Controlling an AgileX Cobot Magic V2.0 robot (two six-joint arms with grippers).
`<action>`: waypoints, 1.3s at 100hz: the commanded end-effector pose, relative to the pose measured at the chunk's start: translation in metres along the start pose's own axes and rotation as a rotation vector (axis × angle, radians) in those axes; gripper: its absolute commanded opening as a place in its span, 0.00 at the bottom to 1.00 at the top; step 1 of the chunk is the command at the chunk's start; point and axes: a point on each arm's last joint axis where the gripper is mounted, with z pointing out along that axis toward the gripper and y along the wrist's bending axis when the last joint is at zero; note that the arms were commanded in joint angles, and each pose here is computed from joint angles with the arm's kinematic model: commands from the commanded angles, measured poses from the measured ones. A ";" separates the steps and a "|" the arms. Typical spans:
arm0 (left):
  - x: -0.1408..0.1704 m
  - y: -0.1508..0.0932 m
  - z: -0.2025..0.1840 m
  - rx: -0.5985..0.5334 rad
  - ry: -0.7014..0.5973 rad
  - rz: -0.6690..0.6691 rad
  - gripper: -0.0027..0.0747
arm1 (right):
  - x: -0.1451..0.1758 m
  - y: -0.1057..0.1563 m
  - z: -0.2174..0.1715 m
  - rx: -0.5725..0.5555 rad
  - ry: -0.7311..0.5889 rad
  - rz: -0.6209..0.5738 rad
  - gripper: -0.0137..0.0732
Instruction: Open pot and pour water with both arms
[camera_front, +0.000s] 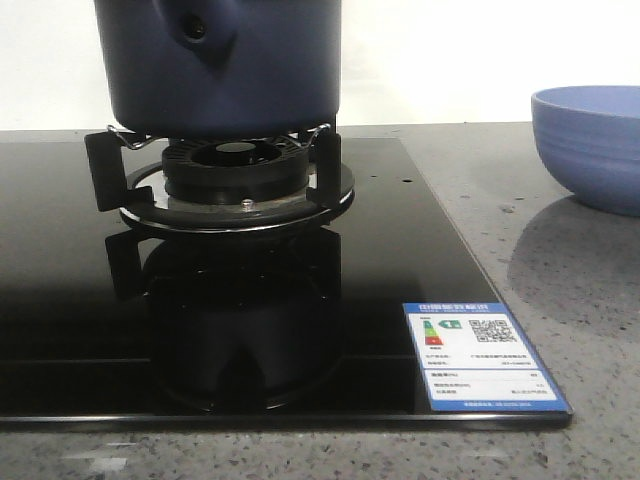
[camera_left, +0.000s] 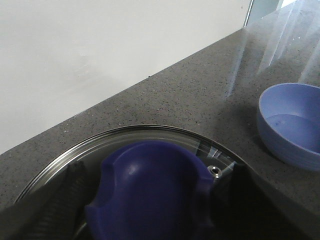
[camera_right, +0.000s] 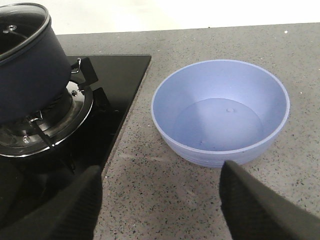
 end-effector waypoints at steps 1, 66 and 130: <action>-0.020 -0.004 -0.010 -0.015 -0.083 0.019 0.72 | -0.016 0.001 -0.004 -0.003 -0.086 0.001 0.68; -0.018 -0.002 -0.007 -0.024 -0.079 0.036 0.44 | -0.015 0.002 -0.004 -0.007 -0.085 0.007 0.68; -0.059 -0.005 -0.053 -0.073 -0.227 0.095 0.44 | -0.017 0.001 -0.002 -0.002 -0.083 0.028 0.68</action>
